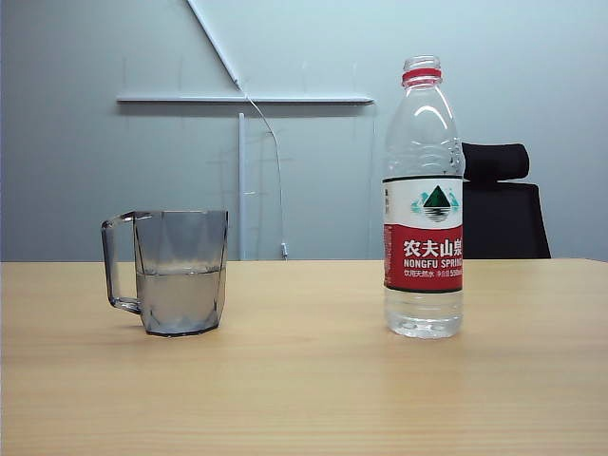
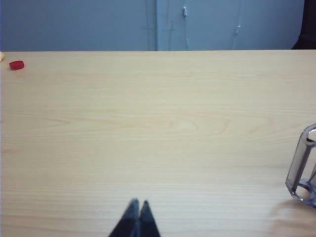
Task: Pick up the mineral water bottle on the table and pour water into the mug until it's half full.
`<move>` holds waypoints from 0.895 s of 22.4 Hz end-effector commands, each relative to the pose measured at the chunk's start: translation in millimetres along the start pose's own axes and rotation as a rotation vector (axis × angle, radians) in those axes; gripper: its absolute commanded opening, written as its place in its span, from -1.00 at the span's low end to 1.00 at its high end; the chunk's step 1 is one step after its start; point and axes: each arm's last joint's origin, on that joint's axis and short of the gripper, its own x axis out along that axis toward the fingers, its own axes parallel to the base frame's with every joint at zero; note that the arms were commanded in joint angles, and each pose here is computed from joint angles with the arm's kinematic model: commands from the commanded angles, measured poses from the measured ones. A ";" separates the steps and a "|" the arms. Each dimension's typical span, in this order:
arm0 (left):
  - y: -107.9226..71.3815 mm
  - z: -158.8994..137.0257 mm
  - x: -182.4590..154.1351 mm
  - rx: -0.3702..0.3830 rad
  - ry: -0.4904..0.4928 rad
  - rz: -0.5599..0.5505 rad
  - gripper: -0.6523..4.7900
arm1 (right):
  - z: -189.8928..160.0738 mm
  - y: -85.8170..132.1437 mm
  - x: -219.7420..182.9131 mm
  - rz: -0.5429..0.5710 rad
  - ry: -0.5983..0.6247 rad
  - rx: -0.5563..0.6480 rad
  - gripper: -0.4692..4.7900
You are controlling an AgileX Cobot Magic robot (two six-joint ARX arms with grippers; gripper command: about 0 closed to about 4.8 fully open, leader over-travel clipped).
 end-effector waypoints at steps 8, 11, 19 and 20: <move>0.0 1.1 -0.1 -0.003 -0.005 -0.003 -0.77 | 0.6 0.4 0.1 -0.029 -0.019 -0.013 -0.84; 0.0 1.1 -0.1 -0.003 -0.005 -0.003 -0.77 | 0.4 0.5 0.2 -0.028 -0.016 -0.013 -0.84; 0.0 1.1 -0.1 -0.003 -0.005 -0.003 -0.77 | 0.1 0.3 0.2 -0.030 -0.014 -0.013 -0.84; 0.0 1.1 -0.1 -0.003 -0.005 -0.003 -0.77 | 0.1 0.3 0.2 -0.030 -0.014 -0.013 -0.84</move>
